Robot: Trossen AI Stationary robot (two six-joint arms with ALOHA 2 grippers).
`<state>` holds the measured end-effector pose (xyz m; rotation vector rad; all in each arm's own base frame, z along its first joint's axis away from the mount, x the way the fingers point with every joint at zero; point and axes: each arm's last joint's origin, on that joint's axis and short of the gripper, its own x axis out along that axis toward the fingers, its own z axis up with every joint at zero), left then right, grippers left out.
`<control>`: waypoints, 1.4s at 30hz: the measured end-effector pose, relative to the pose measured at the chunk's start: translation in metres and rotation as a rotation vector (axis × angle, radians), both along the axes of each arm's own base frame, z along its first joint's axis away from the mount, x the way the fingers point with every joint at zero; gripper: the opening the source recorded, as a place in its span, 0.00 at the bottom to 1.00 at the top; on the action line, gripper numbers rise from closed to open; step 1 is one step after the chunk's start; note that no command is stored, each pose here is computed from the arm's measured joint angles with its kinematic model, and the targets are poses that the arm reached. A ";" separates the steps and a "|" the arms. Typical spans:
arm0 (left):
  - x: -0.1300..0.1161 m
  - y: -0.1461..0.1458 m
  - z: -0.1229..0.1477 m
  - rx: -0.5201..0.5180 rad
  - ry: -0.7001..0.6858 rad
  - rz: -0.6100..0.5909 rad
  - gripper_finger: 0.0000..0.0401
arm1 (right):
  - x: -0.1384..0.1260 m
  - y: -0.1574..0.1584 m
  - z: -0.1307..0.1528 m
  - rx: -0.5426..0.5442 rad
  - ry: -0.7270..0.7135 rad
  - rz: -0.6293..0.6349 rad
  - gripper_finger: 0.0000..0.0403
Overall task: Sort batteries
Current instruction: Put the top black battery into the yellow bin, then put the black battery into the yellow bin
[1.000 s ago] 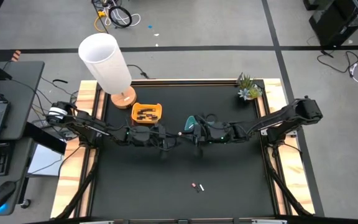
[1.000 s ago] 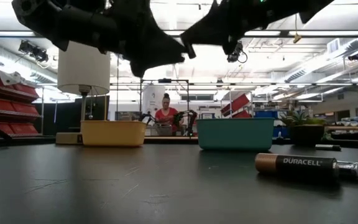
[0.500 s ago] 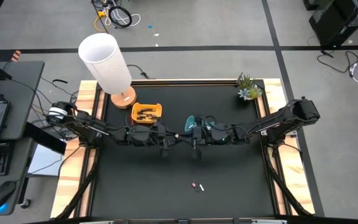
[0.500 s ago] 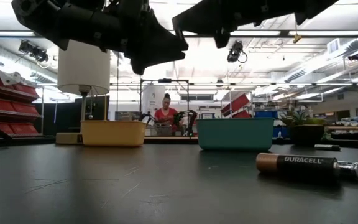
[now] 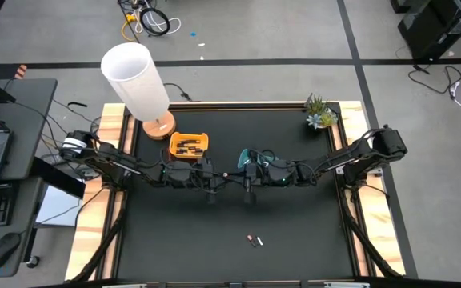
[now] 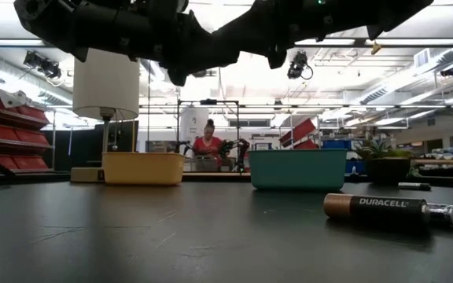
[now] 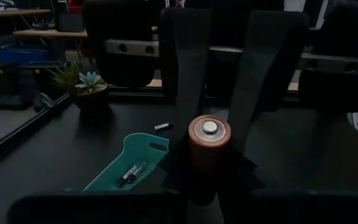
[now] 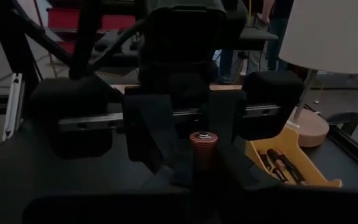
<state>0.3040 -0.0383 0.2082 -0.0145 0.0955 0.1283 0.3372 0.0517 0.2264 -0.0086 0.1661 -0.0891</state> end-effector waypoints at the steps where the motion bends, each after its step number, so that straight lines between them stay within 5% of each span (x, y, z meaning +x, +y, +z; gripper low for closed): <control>1: 0.000 0.000 0.000 0.004 -0.004 0.000 0.16 | 0.000 -0.001 0.000 0.016 0.000 -0.004 0.12; 13: -0.019 0.012 0.010 0.030 0.135 0.183 0.16 | -0.017 -0.001 0.008 0.008 0.106 -0.139 0.42; 21: -0.058 0.034 0.020 0.085 0.333 0.499 0.16 | -0.029 0.007 0.001 -0.021 0.174 -0.215 0.39; 28: -0.061 0.069 0.005 0.075 0.451 0.697 0.16 | -0.041 0.006 -0.018 0.028 0.046 -0.210 0.35; 33: -0.061 0.091 -0.014 0.064 0.546 0.823 0.28 | -0.052 0.010 -0.031 0.071 0.036 -0.199 0.35; 42: -0.057 0.094 -0.025 0.062 0.589 0.810 0.45 | -0.062 0.035 -0.038 0.200 0.043 -0.136 0.34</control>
